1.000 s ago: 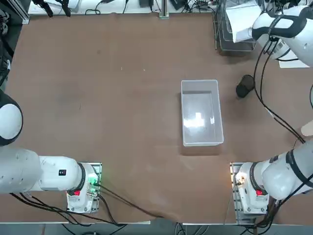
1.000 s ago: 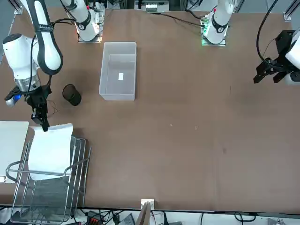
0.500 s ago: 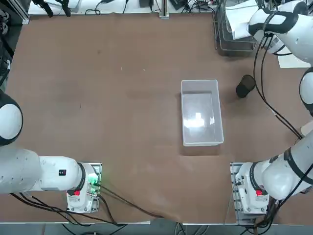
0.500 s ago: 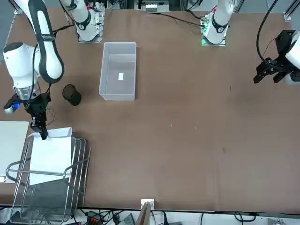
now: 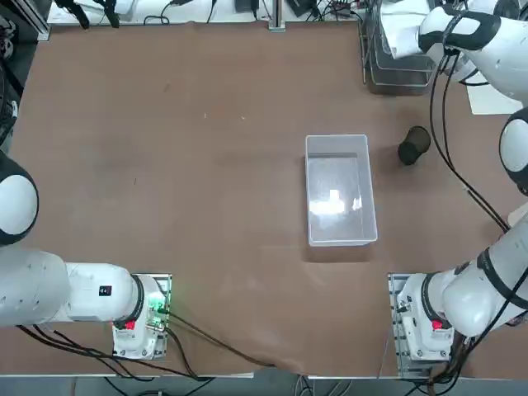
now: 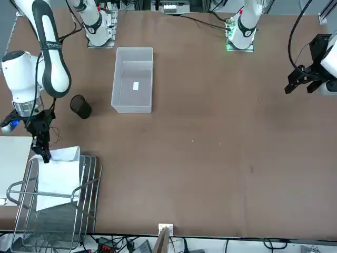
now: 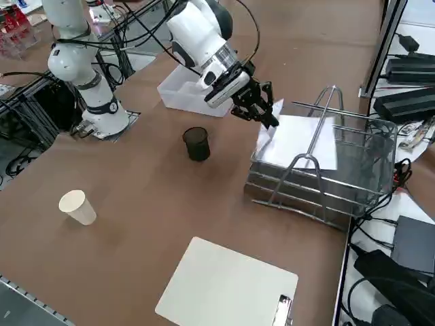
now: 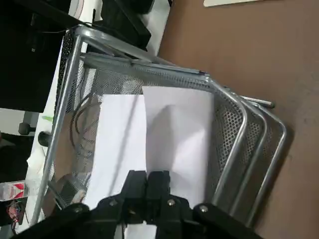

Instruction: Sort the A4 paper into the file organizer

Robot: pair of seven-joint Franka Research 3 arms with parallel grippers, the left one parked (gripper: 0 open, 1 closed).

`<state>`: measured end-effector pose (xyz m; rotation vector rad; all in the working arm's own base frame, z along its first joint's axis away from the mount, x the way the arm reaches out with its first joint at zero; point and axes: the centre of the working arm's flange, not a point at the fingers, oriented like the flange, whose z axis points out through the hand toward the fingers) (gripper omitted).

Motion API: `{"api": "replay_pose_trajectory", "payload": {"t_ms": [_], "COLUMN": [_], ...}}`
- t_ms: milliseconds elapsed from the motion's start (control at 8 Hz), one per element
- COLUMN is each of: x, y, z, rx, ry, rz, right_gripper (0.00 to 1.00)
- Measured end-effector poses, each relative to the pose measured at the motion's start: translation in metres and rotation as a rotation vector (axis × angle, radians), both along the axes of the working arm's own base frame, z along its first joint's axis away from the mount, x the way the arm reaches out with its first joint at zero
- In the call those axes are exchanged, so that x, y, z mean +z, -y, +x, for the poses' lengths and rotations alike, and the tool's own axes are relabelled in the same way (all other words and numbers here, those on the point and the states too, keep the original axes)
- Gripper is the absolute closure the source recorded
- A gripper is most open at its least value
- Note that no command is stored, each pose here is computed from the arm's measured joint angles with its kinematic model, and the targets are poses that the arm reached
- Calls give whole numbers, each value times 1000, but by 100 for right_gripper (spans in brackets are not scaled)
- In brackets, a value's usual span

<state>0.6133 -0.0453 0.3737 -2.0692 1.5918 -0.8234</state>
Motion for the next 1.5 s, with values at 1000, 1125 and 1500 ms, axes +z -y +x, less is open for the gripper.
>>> {"api": "replay_pose_trajectory", "payload": {"t_ms": [1000, 1125, 1500], "x": [-6, -8, -5], "y": [-6, -6, -11], "z": [3, 3, 4], "rx": [-5, -4, 8], "ry": [-24, -27, -29], "rz": [25, 25, 29], "right_gripper": [93, 83, 29]}}
